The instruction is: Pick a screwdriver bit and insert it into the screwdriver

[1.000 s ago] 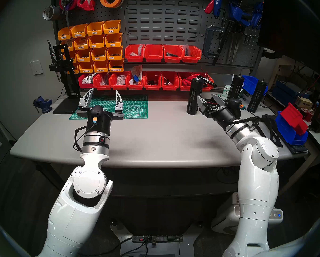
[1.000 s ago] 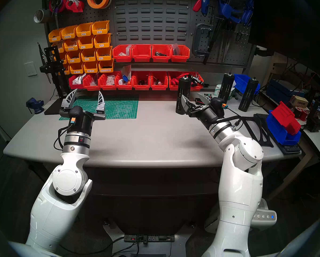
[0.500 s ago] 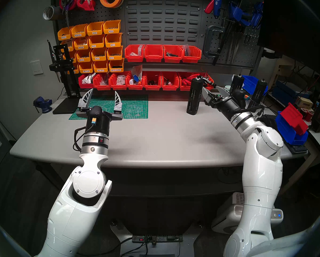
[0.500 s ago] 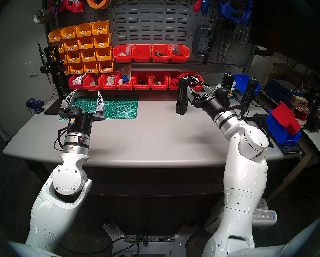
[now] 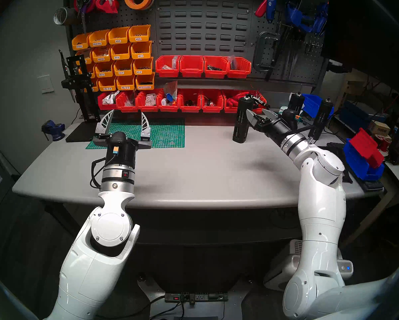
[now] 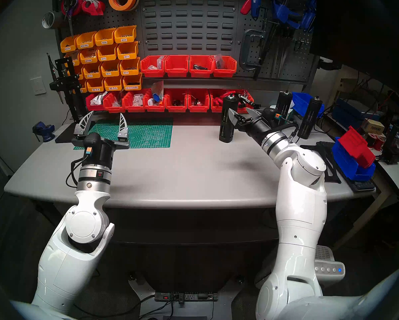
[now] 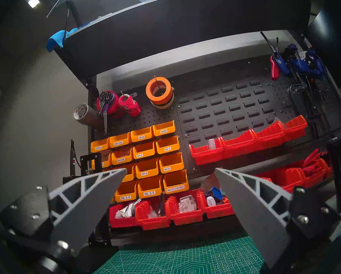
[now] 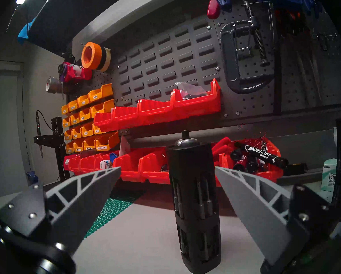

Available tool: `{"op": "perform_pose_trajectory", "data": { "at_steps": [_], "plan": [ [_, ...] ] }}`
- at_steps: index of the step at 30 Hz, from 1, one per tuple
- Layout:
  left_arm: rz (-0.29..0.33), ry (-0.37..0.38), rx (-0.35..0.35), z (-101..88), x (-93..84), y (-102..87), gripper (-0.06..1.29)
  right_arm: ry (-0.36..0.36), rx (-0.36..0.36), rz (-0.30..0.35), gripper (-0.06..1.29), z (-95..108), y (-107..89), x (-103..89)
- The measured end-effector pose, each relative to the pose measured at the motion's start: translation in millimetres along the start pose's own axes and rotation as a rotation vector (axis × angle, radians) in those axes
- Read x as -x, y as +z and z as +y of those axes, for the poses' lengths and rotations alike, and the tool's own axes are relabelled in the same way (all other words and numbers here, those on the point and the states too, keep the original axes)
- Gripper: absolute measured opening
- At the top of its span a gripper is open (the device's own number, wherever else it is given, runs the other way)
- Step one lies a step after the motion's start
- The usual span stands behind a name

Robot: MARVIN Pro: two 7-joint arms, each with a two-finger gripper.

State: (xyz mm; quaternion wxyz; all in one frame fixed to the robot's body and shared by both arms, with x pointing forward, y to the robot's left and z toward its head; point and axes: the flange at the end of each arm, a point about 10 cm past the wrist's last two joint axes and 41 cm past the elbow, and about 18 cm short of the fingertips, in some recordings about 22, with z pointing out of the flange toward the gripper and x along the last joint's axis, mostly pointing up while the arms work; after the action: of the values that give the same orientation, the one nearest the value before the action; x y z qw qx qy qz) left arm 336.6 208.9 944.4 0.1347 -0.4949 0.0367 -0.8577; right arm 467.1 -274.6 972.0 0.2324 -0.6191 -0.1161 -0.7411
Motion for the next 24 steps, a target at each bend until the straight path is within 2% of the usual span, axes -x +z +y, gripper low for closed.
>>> {"op": "perform_pose_trajectory", "data": {
  "at_steps": [11,24],
  "plan": [
    [0.003,0.001,-0.013,-2.2,0.0,-0.1,1.21,-0.026,-0.031,-0.007,1.24,9.8,20.5,-8.8],
    [0.009,0.006,-0.028,-6.0,-0.3,0.8,1.21,-0.037,-0.038,-0.02,1.24,24.7,35.5,-10.6]
  ]
}}
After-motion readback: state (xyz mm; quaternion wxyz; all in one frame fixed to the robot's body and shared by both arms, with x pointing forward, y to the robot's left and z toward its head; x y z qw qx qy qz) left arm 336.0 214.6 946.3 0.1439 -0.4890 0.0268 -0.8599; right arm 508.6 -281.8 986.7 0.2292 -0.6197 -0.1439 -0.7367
